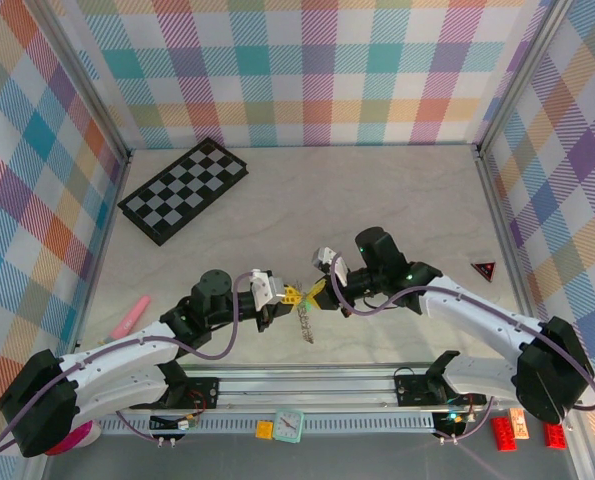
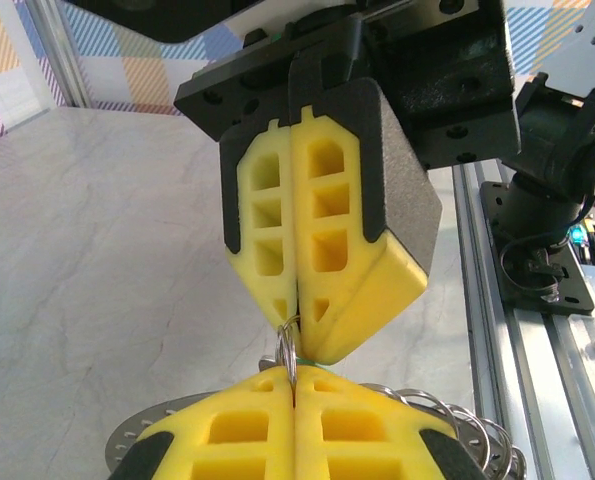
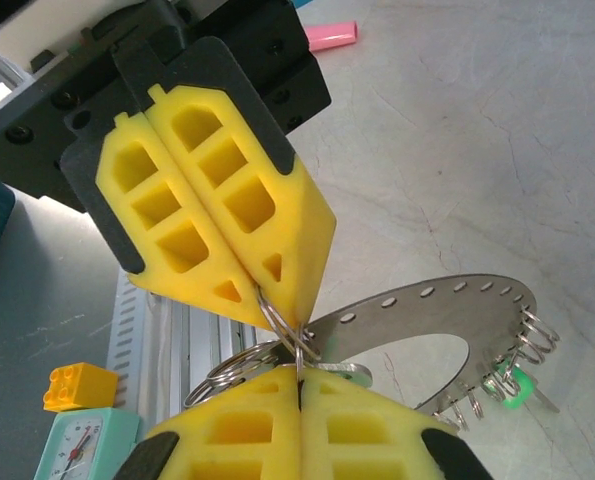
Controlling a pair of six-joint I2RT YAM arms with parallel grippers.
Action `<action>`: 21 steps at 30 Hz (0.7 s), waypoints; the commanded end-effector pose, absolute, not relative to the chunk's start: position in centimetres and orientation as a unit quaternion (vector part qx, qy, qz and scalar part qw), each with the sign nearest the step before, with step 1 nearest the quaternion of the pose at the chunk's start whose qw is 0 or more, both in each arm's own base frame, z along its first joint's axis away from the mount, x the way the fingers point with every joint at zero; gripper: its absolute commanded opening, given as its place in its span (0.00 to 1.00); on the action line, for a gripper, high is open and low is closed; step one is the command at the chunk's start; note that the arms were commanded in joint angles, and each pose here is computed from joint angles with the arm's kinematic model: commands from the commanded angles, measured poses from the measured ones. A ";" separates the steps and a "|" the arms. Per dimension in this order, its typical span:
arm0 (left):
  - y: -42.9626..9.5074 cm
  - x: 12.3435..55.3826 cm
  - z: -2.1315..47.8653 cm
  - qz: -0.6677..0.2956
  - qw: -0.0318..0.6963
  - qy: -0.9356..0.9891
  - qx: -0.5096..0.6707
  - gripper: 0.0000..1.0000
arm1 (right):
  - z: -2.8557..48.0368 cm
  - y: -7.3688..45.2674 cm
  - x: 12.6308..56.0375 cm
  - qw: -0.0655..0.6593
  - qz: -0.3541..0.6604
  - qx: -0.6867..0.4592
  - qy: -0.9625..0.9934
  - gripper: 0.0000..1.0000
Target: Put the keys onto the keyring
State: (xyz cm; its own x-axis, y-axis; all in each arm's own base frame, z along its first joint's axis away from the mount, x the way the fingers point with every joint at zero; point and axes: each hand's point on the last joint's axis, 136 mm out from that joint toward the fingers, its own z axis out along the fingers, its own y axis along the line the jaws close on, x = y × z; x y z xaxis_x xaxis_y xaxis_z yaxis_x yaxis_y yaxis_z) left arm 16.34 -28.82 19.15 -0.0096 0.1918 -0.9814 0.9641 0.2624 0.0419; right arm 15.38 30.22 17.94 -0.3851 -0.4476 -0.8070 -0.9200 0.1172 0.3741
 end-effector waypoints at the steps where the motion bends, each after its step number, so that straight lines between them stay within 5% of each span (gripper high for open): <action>1: -29.2 15.4 23.2 -0.409 0.568 0.537 0.471 0.00 | 17.9 30.9 14.9 0.245 0.474 -0.497 0.684 0.00; 21: -29.1 14.7 23.5 -0.419 0.580 0.513 0.474 0.00 | 18.6 30.7 13.6 0.157 0.543 -0.499 0.657 0.00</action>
